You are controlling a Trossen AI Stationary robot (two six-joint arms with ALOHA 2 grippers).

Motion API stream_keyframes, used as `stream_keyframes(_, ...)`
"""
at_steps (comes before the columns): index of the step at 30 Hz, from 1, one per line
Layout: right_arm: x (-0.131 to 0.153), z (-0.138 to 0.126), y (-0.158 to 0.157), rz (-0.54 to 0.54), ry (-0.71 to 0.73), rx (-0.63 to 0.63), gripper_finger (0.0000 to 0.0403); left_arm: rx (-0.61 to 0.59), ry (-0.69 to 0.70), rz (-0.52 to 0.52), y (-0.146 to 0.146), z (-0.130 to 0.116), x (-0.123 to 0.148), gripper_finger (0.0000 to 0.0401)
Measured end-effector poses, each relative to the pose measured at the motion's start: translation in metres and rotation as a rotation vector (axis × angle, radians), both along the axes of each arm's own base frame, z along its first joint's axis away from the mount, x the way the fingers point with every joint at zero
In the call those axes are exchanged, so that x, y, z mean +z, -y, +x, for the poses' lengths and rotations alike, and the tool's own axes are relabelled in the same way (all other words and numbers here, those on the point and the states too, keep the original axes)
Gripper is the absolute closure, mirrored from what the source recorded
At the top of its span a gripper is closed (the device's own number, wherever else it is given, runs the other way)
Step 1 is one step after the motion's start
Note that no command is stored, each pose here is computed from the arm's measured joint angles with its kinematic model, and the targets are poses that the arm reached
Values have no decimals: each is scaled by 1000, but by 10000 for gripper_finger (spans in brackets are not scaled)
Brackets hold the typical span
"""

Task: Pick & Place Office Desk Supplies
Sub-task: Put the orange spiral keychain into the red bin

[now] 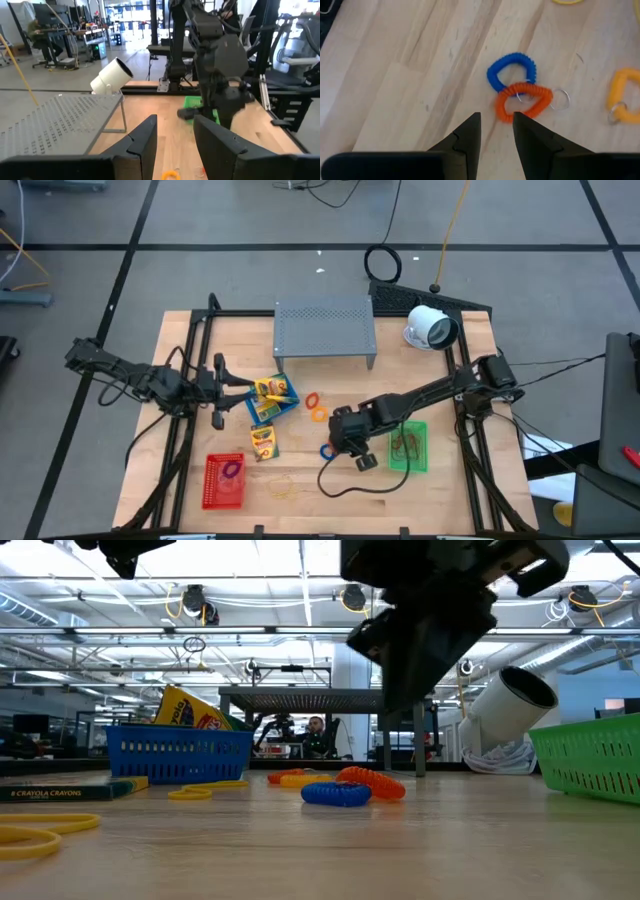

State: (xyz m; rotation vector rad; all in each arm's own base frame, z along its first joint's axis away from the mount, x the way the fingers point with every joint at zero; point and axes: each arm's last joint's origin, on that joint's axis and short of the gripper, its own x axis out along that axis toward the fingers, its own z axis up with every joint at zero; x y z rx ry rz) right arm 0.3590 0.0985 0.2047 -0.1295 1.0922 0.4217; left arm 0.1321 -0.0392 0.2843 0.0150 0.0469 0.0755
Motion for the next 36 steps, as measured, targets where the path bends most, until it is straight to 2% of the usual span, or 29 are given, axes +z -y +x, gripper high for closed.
stream_keyframes(5,-9,9,-2,3,1,-7,300,0,8,-4,0,0,1,265)
stream_keyframes(14,-6,14,-1,22,55,-29,300,0,9,-18,0,0,1,265)
stream_keyframes(25,-43,24,-3,0,-16,-30,300,-10,9,-30,0,0,1,265)
stream_keyframes(36,-47,26,-3,-29,-13,-36,300,-11,9,-33,0,0,1,265)
